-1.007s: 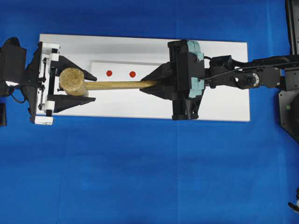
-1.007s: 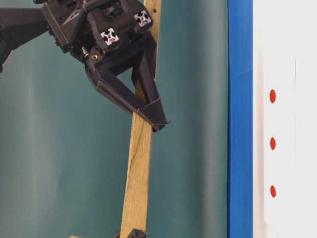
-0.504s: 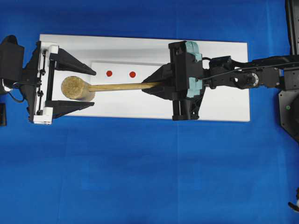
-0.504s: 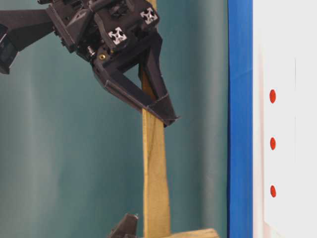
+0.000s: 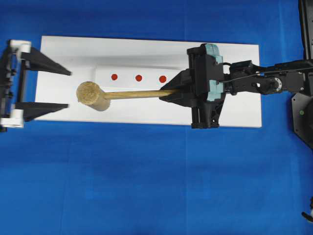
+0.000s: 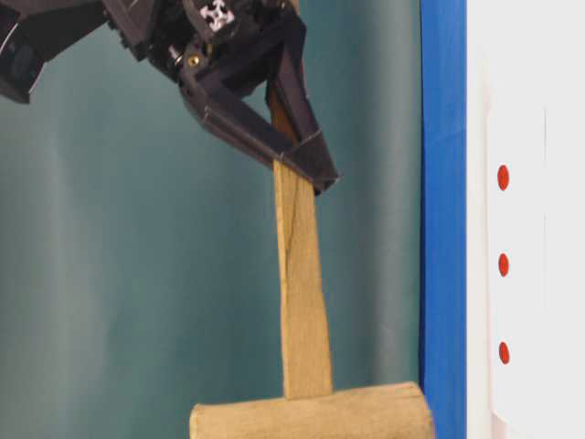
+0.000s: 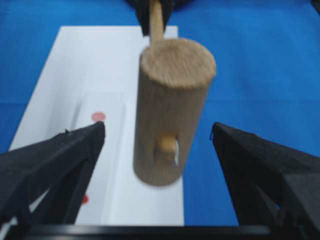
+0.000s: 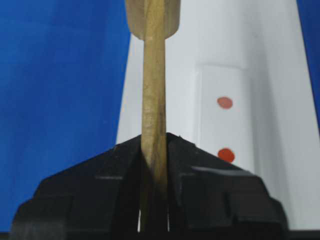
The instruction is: Hit the mark with a hammer.
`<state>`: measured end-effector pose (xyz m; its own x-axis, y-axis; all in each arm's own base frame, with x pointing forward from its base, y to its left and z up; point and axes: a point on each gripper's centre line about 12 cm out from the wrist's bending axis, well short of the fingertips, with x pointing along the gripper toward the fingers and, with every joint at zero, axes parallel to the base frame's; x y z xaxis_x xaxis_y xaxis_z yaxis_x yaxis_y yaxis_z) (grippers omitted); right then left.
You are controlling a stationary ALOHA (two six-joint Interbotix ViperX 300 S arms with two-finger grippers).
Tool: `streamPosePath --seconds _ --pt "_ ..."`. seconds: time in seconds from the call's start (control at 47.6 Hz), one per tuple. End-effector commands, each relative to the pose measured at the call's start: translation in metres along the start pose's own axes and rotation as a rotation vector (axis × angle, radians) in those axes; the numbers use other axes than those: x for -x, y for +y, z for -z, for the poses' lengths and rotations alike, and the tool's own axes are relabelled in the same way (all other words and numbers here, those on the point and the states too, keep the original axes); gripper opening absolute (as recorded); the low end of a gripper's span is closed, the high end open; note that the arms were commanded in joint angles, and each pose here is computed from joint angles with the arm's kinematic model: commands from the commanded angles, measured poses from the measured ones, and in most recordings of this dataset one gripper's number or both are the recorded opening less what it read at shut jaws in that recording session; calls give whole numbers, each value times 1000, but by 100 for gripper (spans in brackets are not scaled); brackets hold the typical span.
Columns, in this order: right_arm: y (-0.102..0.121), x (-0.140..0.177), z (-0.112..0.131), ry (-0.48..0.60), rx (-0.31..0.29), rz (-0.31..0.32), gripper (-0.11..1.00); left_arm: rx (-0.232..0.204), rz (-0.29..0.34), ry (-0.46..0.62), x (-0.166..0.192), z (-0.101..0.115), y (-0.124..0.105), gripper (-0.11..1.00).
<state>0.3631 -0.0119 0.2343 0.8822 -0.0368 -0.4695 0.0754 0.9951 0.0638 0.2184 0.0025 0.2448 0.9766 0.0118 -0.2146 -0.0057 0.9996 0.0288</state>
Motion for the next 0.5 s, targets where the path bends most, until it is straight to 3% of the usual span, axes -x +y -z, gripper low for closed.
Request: streamPosePath --seconds 0.0,0.294,0.483 --pt "1 9 -13 -45 -11 -3 2 3 -1 -5 11 -4 0 91" --pt "0 6 -11 -41 -14 8 2 3 0 -11 36 1 0 91" --pt "-23 5 -15 -84 -34 103 2 3 0 11 34 7 0 91"
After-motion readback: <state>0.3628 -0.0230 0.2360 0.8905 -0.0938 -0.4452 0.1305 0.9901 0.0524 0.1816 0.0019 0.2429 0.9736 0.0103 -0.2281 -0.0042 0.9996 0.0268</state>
